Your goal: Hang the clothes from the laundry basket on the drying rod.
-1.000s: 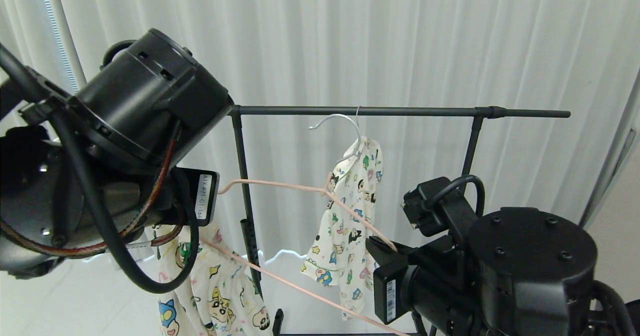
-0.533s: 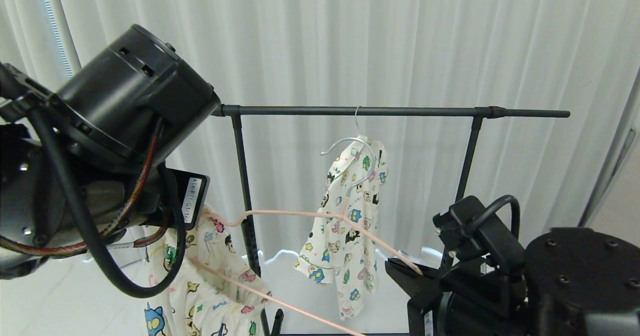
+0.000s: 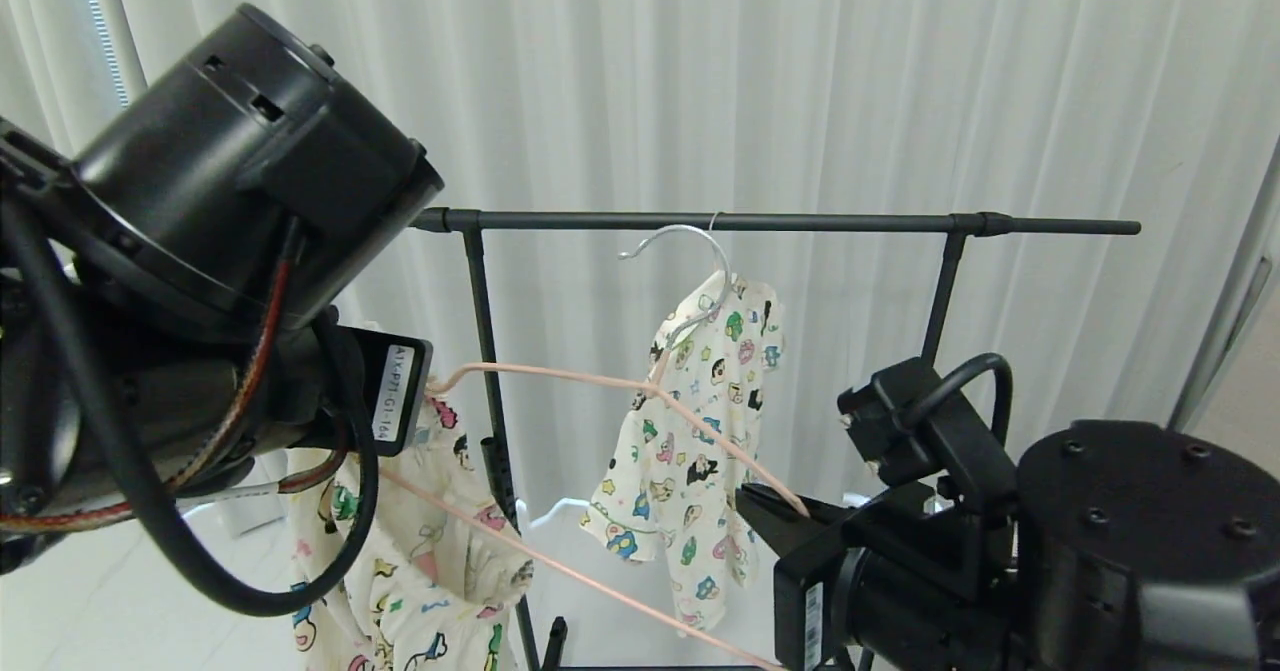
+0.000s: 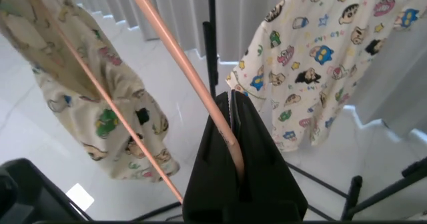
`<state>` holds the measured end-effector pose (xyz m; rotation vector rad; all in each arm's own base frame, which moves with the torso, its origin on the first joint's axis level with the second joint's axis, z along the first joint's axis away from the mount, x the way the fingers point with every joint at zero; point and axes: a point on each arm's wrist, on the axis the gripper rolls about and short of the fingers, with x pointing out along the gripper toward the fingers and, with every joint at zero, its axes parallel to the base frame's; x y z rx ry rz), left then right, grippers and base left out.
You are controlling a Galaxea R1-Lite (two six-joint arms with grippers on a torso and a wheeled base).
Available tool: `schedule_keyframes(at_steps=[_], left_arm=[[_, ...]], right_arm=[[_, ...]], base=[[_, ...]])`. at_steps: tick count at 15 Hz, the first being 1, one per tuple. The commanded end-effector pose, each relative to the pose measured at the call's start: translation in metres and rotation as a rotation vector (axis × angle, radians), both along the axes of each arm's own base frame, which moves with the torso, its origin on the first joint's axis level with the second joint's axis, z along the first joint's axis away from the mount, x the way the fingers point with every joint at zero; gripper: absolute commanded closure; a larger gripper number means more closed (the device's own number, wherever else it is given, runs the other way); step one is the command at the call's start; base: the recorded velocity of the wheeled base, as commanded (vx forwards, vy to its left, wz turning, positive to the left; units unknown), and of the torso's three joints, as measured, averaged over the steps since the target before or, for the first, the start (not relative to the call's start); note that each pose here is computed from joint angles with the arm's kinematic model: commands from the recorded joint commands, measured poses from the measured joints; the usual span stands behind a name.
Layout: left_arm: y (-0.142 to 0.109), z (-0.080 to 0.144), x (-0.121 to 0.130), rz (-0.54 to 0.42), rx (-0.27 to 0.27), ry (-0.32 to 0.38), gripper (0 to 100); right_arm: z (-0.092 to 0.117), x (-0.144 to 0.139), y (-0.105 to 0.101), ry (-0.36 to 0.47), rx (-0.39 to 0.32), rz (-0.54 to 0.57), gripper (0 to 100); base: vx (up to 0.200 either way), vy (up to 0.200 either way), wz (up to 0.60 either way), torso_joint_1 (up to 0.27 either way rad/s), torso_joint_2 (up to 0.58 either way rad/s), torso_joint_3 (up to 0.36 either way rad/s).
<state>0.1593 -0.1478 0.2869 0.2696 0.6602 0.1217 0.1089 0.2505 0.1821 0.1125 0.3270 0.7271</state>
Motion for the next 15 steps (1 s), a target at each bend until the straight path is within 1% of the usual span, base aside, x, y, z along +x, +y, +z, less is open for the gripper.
schedule_keyframes(at_steps=[1,3,4,5,8,9,10,11,12,13,15], left_arm=[[-0.005,0.005,-0.007,-0.037,-0.021,-0.015,100],[-0.012,0.012,-0.017,-0.097,-0.048,-0.032,100],[-0.014,0.013,-0.019,-0.109,-0.053,-0.034,100],[-0.016,0.017,-0.025,-0.15,-0.074,-0.033,100],[-0.014,0.023,-0.043,-0.267,-0.132,0.001,100],[-0.01,0.023,-0.046,-0.294,-0.109,0.004,100],[-0.004,0.021,-0.05,-0.328,-0.057,0.008,100],[0.005,0.02,-0.051,-0.354,0.007,0.013,100],[0.013,0.02,-0.049,-0.348,0.047,0.014,100],[0.016,0.02,-0.048,-0.345,0.064,0.014,100],[0.02,0.022,-0.045,-0.332,0.073,0.01,100]], right_arm=[[-0.012,-0.003,0.013,0.018,-0.036,0.034,100],[-0.016,-0.007,0.019,0.022,-0.044,0.057,100],[-0.017,-0.007,0.02,0.022,-0.044,0.06,100],[-0.017,-0.011,0.023,0.022,-0.042,0.073,100],[-0.02,-0.018,0.027,0.028,-0.046,0.103,100],[-0.019,-0.019,0.027,0.033,-0.04,0.104,100],[-0.018,-0.02,0.025,0.036,-0.035,0.104,100],[-0.017,-0.02,0.023,0.035,-0.032,0.104,100],[-0.015,-0.021,0.02,0.036,-0.034,0.105,100],[-0.016,-0.022,0.018,0.038,-0.045,0.104,100],[-0.016,-0.025,0.01,0.044,-0.073,0.12,100]], base=[[0.0,0.0,0.0,0.0,0.0,0.0],[0.0,0.0,0.0,0.0,0.0,0.0],[0.0,0.0,0.0,0.0,0.0,0.0],[0.0,0.0,0.0,0.0,0.0,0.0],[0.0,0.0,0.0,0.0,0.0,0.0],[0.0,0.0,0.0,0.0,0.0,0.0],[0.0,0.0,0.0,0.0,0.0,0.0],[0.0,0.0,0.0,0.0,0.0,0.0],[0.0,0.0,0.0,0.0,0.0,0.0],[0.0,0.0,0.0,0.0,0.0,0.0],[0.0,0.0,0.0,0.0,0.0,0.0]])
